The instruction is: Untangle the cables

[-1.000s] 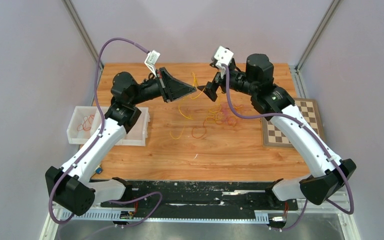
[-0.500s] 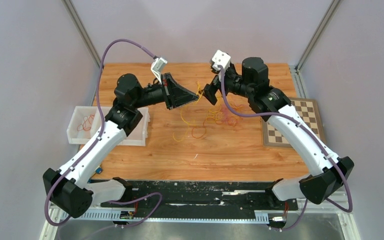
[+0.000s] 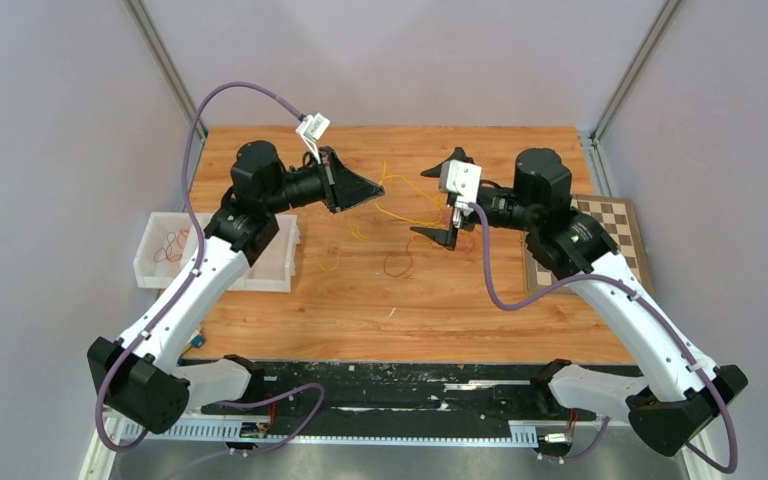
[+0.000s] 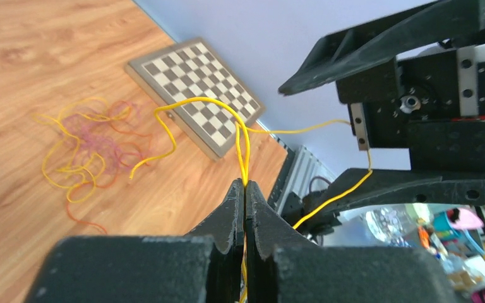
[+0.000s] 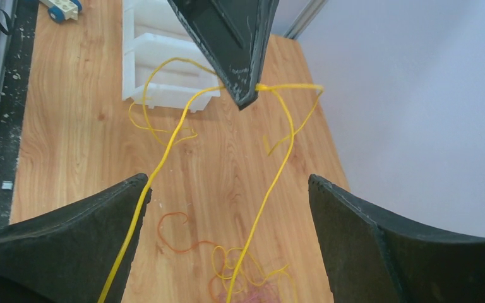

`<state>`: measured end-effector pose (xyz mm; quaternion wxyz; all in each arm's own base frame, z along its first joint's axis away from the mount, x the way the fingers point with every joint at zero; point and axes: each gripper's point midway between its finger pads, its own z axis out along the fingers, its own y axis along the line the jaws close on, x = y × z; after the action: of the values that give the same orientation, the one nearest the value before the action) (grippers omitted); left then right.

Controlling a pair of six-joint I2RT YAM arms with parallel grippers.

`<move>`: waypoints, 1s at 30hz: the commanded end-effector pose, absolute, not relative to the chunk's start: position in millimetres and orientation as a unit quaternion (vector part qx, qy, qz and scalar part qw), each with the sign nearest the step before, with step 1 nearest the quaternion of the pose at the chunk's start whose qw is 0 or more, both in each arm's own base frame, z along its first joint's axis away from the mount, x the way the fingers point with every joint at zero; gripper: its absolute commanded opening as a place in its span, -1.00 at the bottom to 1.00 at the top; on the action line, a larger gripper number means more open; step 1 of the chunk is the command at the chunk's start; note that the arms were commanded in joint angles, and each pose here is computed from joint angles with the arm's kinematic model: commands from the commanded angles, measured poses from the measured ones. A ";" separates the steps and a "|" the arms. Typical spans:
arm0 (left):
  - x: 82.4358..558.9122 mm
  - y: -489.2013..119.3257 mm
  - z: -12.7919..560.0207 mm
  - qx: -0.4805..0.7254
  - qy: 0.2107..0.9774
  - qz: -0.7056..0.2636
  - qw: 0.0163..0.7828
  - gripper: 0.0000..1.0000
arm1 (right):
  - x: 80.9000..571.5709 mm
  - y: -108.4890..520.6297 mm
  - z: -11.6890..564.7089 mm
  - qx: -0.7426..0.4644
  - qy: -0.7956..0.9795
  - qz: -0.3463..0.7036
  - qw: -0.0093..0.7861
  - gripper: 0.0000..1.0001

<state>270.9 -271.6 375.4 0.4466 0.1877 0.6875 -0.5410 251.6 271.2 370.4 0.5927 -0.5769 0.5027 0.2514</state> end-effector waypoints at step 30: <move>271.4 -274.5 404.8 0.143 0.641 -0.587 0.474 -1.00 | 241.9 310.7 460.5 -0.467 0.490 0.352 0.647 0.99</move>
<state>277.7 -271.6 361.2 0.4336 0.1306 0.6874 -0.5678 230.0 298.6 423.3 0.6139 -0.5255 0.4940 0.3209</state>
